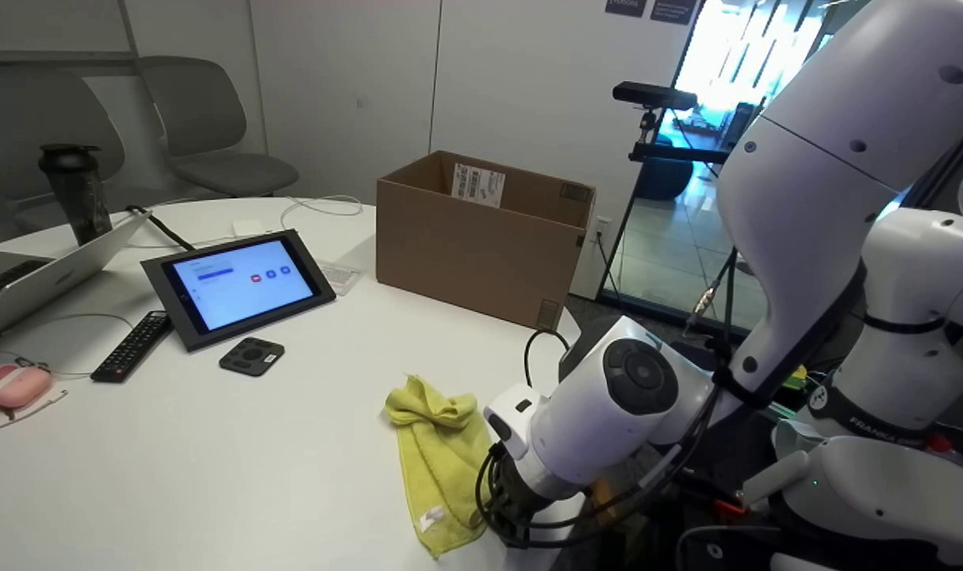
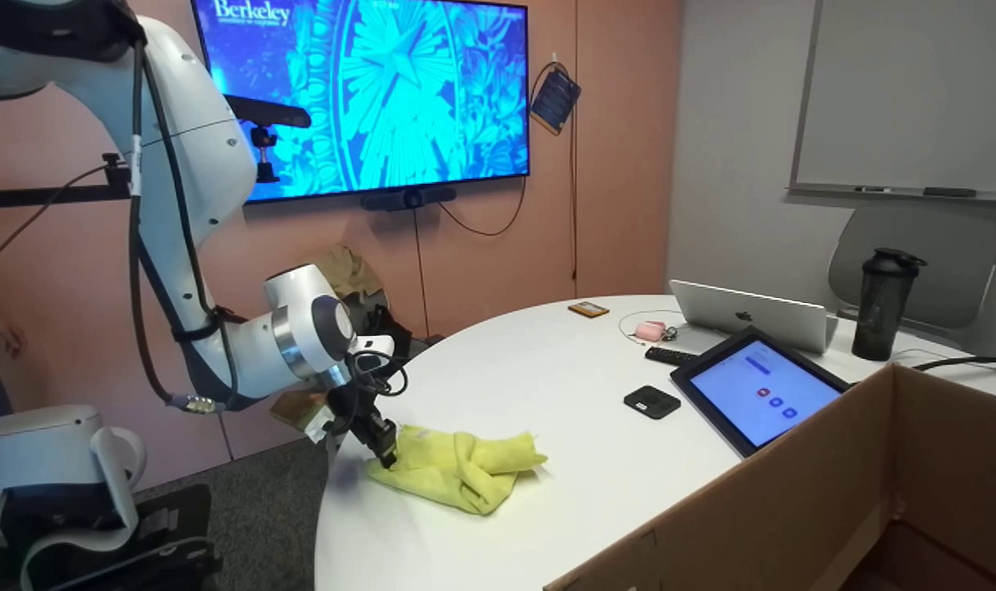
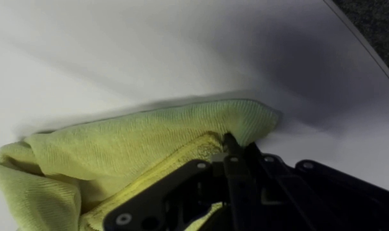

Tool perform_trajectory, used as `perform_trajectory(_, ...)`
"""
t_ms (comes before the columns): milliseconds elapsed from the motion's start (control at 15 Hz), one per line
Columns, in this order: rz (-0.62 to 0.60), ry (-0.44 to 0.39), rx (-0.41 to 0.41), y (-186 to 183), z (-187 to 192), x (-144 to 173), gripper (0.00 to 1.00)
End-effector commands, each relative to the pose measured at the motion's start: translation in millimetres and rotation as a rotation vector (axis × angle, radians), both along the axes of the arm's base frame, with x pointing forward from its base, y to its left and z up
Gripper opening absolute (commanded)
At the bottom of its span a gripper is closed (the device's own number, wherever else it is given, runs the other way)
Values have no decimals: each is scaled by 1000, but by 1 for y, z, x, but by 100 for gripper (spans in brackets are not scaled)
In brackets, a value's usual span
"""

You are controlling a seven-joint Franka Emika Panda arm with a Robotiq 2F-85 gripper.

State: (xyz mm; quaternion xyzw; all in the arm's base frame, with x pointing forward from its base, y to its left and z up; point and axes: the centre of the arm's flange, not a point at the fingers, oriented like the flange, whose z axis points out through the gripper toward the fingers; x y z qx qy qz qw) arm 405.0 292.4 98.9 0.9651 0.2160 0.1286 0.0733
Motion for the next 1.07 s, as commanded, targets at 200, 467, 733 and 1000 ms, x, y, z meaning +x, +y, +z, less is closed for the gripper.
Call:
perform_trajectory(200,-44,-29,20,-25,36,12,3)
perform_trajectory(467,-102,-81,43,-42,65,46,3)
perform_trajectory(733,-184,-116,22,-66,73,97,3)
perform_trajectory(1000,-286,-136,-34,-93,67,149,3)
